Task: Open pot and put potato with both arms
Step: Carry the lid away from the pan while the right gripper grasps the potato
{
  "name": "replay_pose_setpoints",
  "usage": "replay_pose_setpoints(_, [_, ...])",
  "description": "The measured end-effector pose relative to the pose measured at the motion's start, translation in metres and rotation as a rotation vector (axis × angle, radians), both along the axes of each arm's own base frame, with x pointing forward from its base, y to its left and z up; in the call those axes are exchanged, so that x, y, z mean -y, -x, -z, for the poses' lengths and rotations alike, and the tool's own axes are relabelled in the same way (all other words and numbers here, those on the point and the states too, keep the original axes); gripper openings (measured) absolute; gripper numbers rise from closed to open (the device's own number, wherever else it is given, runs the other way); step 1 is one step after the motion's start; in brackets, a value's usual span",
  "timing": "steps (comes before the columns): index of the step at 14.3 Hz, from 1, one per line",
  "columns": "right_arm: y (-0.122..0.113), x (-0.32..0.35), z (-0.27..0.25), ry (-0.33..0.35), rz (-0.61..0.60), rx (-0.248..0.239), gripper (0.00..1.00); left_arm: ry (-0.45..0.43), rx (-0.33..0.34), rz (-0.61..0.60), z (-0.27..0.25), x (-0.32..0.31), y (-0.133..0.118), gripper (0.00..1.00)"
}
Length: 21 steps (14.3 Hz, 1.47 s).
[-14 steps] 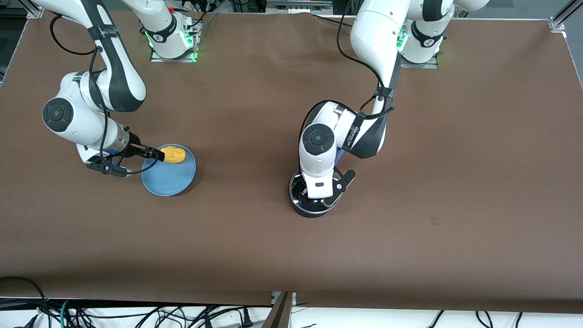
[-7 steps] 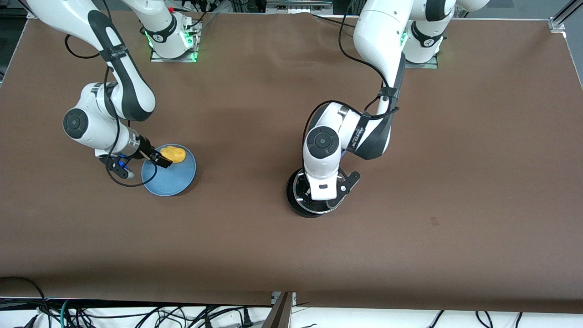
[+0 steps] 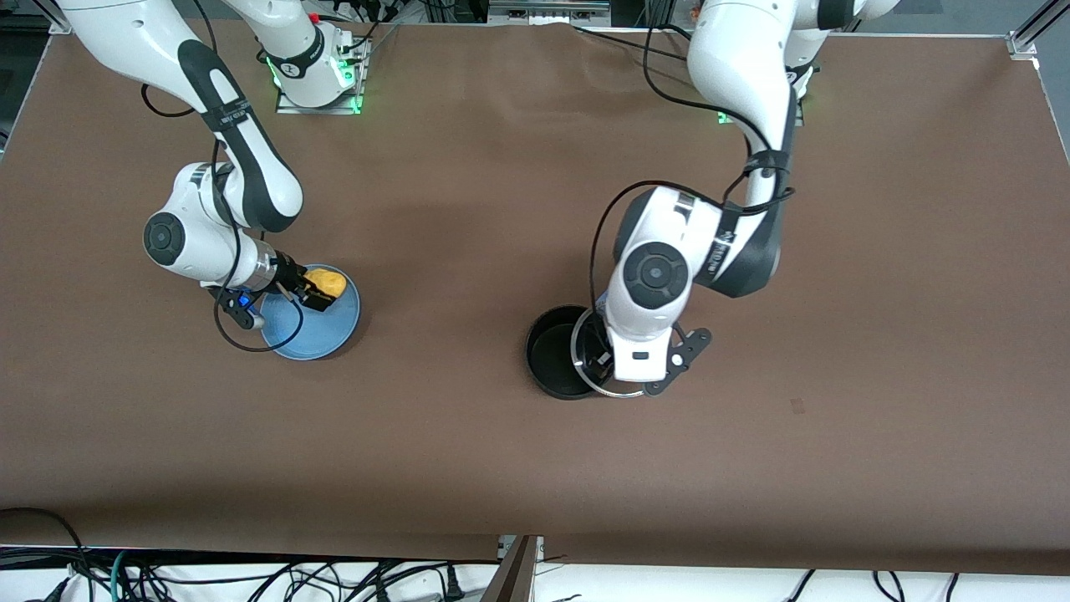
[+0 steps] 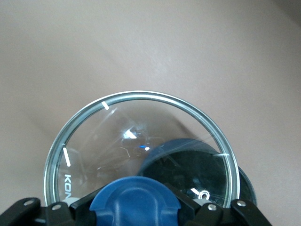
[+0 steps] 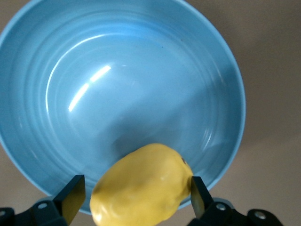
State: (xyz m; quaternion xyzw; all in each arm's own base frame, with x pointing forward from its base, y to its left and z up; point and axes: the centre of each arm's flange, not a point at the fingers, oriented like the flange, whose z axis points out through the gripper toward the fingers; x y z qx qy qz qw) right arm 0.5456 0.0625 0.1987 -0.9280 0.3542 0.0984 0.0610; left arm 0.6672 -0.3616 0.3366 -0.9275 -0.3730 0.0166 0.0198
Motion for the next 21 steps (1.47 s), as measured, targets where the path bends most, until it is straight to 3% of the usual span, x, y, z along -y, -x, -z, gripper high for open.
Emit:
replay_pose_setpoints(5, [0.000, 0.000, 0.007, 0.001, 0.002, -0.003, 0.92, 0.032, -0.039, 0.174, -0.039, -0.072, -0.022, 0.44])
replay_pose_setpoints(8, [0.000, 0.000, 0.012, 0.002, 0.004, -0.006, 0.63, 0.068, -0.057, 0.287, -0.070, -0.131, -0.031, 0.44])
replay_pose_setpoints(11, [-0.001, 0.000, 0.012, 0.000, 0.000, -0.004, 0.52, 0.111, -0.073, 0.371, -0.083, -0.191, -0.032, 0.44])
replay_pose_setpoints(17, [-0.013, -0.003, -0.001, -0.017, -0.041, -0.011, 0.52, 0.128, -0.122, 0.485, -0.068, -0.269, -0.023, 0.44])
replay_pose_setpoints(21, [-0.037, -0.006, -0.034, -0.043, -0.071, -0.029, 0.52, 0.126, -0.096, 0.528, -0.049, -0.326, -0.022, 0.44])
